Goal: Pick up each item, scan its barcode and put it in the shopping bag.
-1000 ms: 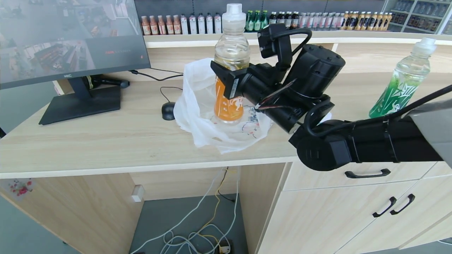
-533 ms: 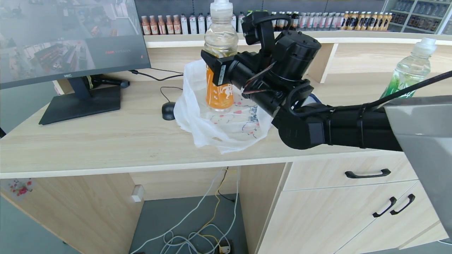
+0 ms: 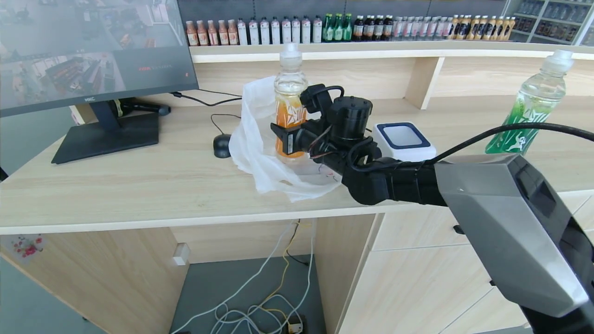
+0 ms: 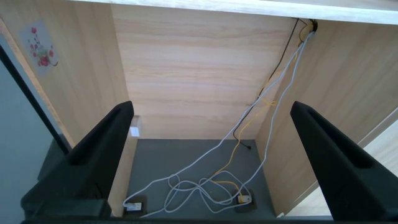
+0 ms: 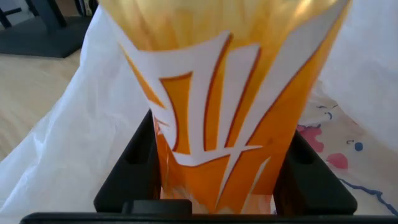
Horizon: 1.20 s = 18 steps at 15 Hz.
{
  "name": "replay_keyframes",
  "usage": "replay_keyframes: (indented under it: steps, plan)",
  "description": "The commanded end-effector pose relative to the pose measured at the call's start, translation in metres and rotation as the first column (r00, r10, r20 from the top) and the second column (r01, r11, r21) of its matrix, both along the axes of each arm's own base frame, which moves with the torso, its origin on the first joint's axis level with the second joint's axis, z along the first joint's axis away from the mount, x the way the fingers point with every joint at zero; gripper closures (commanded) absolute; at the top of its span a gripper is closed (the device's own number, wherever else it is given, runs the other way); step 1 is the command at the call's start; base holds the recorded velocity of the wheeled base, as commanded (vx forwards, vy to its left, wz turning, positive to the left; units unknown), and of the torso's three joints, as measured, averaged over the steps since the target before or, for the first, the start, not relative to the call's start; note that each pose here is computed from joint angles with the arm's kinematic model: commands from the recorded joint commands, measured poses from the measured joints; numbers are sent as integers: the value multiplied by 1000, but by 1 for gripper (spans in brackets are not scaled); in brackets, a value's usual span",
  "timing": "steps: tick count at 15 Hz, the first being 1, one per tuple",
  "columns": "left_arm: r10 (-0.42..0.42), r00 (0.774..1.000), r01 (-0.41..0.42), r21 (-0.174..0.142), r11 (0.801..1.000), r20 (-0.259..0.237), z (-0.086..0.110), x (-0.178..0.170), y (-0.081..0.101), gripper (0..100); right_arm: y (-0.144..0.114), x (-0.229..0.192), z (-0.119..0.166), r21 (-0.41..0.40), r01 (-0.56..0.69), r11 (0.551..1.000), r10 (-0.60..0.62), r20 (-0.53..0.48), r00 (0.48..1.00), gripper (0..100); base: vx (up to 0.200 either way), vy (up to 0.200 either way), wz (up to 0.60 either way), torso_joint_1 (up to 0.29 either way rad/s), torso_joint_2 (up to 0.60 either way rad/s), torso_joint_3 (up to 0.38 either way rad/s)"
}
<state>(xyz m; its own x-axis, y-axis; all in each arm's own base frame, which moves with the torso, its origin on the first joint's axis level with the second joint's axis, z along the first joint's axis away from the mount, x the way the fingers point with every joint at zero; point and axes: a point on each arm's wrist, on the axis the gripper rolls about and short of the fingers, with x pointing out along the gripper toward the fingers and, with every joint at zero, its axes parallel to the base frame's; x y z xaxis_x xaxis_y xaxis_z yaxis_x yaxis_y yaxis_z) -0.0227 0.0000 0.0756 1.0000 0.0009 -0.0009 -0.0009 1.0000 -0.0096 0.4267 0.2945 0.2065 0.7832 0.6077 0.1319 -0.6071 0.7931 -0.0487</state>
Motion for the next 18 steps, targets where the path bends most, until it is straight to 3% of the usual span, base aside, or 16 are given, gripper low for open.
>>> replay_keyframes:
  steps: [1,15,16,18]
  plan:
    - [1,1000,-1,0,1000,1,0,0,0,0,1,11,-26,-32,11,999,-13,-46,999,100,0,0,0,0,0,0]
    - [1,1000,-1,0,1000,1,0,0,0,0,1,9,-22,-19,-1,1000,0,-56,998,100,0,0,0,0,0,0]
    - [1,1000,-1,-1,1000,1,0,0,0,0,2,8,-22,-19,-3,1000,1,-56,998,0,0,0,0,0,0,0]
    - [1,1000,-1,-1,1000,1,0,0,0,0,2,8,-22,-19,-4,1000,3,-56,998,0,0,0,0,0,0,0]
